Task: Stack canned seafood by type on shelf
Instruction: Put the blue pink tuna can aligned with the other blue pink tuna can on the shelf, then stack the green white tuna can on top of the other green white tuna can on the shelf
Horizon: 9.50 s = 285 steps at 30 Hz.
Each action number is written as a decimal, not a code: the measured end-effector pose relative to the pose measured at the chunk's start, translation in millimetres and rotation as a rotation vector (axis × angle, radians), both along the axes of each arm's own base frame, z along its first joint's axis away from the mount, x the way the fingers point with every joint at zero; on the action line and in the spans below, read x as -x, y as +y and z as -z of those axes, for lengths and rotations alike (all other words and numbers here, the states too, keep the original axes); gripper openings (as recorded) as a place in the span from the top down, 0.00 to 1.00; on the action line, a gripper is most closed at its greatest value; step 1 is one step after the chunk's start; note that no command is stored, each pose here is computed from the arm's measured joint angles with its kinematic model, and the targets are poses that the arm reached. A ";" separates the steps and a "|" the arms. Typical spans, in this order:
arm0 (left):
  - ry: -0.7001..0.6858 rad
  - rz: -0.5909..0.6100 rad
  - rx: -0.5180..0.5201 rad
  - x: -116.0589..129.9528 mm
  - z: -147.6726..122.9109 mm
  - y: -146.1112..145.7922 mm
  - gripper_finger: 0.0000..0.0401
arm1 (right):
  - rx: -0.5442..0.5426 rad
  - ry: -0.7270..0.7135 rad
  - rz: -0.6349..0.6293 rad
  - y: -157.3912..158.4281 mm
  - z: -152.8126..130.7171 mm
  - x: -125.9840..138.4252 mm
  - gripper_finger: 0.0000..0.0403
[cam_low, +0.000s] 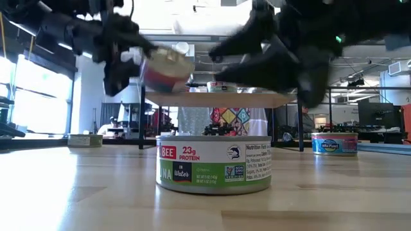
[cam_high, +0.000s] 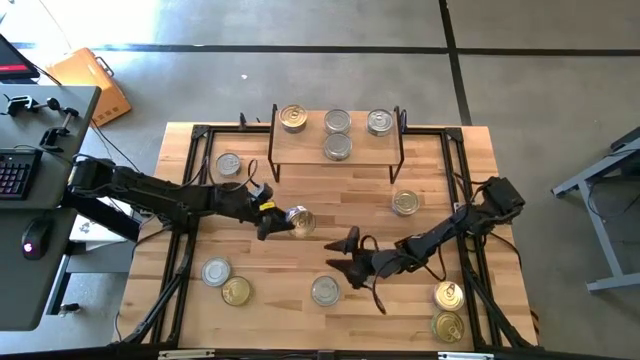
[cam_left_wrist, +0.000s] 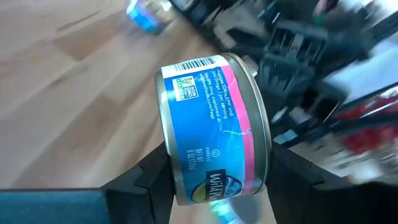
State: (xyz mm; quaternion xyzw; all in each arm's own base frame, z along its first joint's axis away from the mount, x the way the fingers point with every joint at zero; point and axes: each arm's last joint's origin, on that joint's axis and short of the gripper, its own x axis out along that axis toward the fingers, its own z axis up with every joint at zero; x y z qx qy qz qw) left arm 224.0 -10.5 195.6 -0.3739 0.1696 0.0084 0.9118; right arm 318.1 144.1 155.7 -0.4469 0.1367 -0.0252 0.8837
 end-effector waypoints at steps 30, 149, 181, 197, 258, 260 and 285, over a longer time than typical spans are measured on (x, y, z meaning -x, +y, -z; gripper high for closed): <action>-0.329 0.016 0.190 -3.7 -33.9 -11.8 0.56 | 0.898 0.028 0.062 -31.6 -70.9 -54.1 0.40; 0.913 0.024 -1.429 -66.1 -64.2 99.5 0.52 | -0.700 -0.019 0.341 -11.5 2.2 33.9 0.23; 0.792 -0.056 -1.405 -56.4 -86.0 76.1 0.27 | -0.693 -0.017 0.339 -11.5 2.2 33.7 0.23; 0.427 -0.038 -1.251 -46.8 -107.1 -24.1 0.27 | -0.692 -0.017 0.340 -11.8 2.2 33.6 0.23; 0.313 0.432 -0.819 -102.7 22.5 -152.0 0.27 | -0.472 0.266 0.030 33.4 18.6 8.1 0.56; 0.316 0.430 -0.815 -103.5 25.0 -152.5 0.27 | -0.525 0.325 -0.084 39.4 17.1 10.2 0.56; 0.446 0.366 -0.859 -99.8 31.0 -138.8 0.27 | -0.541 0.280 -0.095 25.3 22.0 -4.9 0.54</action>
